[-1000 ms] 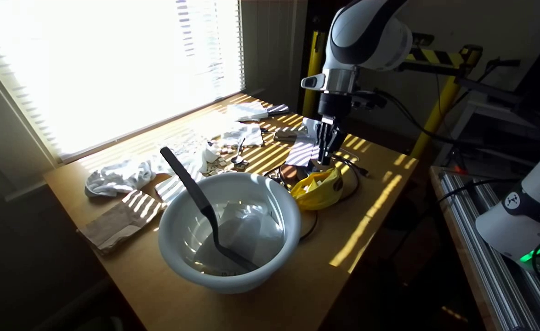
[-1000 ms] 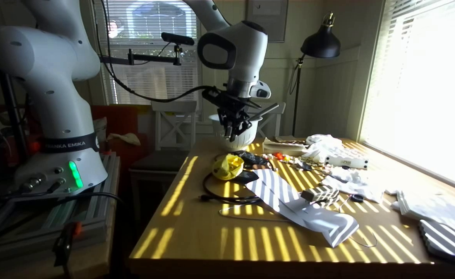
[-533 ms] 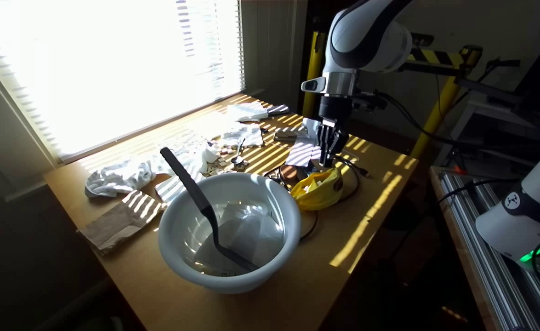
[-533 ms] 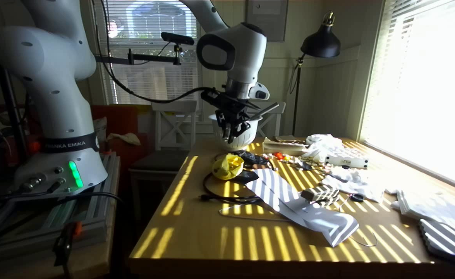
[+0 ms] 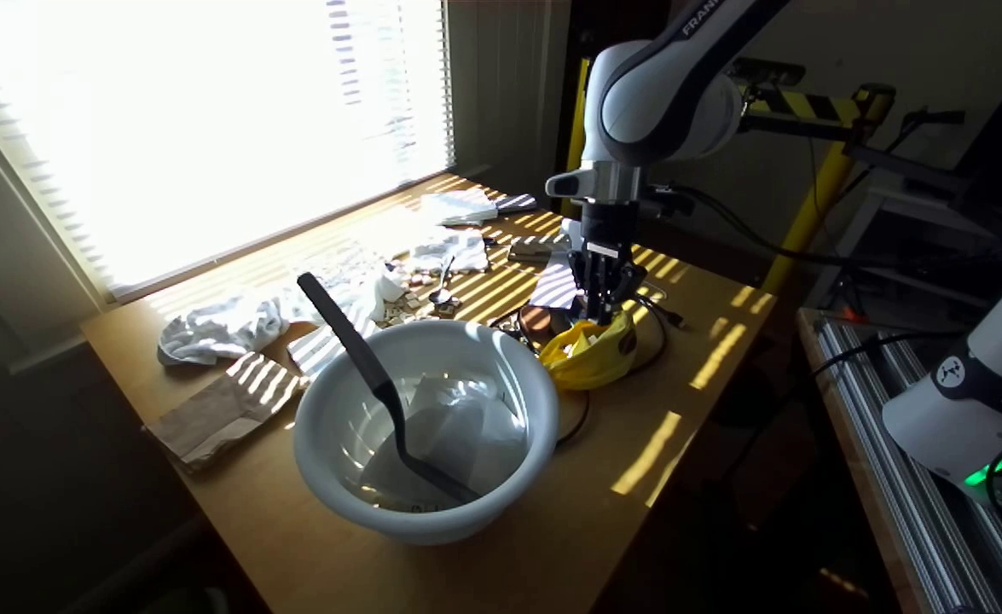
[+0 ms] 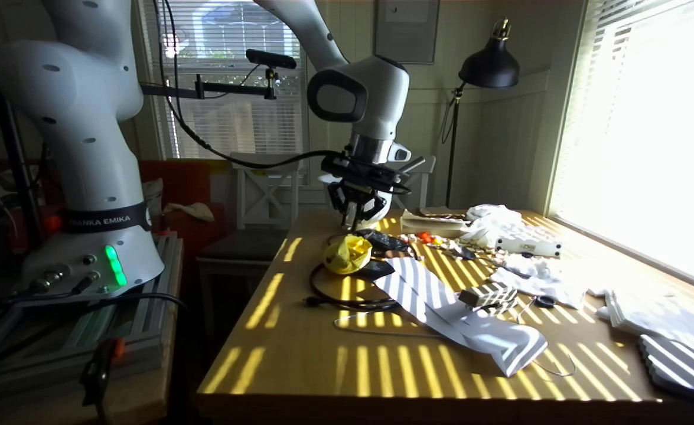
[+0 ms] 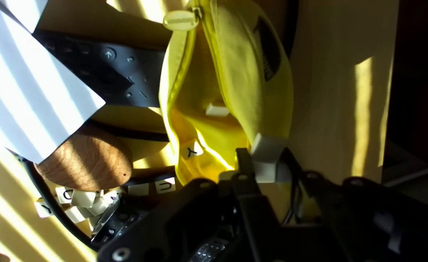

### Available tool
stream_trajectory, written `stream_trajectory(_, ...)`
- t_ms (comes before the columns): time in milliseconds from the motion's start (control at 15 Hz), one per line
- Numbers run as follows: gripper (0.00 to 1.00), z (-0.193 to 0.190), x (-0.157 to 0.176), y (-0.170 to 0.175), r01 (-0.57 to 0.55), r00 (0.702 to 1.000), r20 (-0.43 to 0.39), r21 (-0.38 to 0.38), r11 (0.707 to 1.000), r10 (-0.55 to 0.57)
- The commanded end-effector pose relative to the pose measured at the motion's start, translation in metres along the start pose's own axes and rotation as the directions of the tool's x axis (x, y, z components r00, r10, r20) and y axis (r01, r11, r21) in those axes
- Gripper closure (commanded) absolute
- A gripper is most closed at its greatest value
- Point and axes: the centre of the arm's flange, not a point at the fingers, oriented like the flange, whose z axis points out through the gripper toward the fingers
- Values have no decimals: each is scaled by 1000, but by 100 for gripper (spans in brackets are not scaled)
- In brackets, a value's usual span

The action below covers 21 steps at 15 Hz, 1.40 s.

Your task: Open up the case, then place two white objects inside

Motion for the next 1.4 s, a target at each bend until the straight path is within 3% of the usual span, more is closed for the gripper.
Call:
stream_trajectory(0,94,19,1,23,83,996,39,-29,996,-82)
stream_trajectory(667,94,54,2,37,162,986,54,-48,986,-159)
stream_trajectory(867,94,52,1,29,202,977,71,11,979,-203)
stream_trajectory(933,78,50,1,26,218,972,83,41,975,-220)
stream_trajectory(1000,53,49,1,23,235,966,91,65,970,-241)
stream_trajectory(1133,47,46,2,18,262,958,85,122,957,-273)
stream_trajectory(1333,25,44,4,14,272,955,67,205,940,-290)
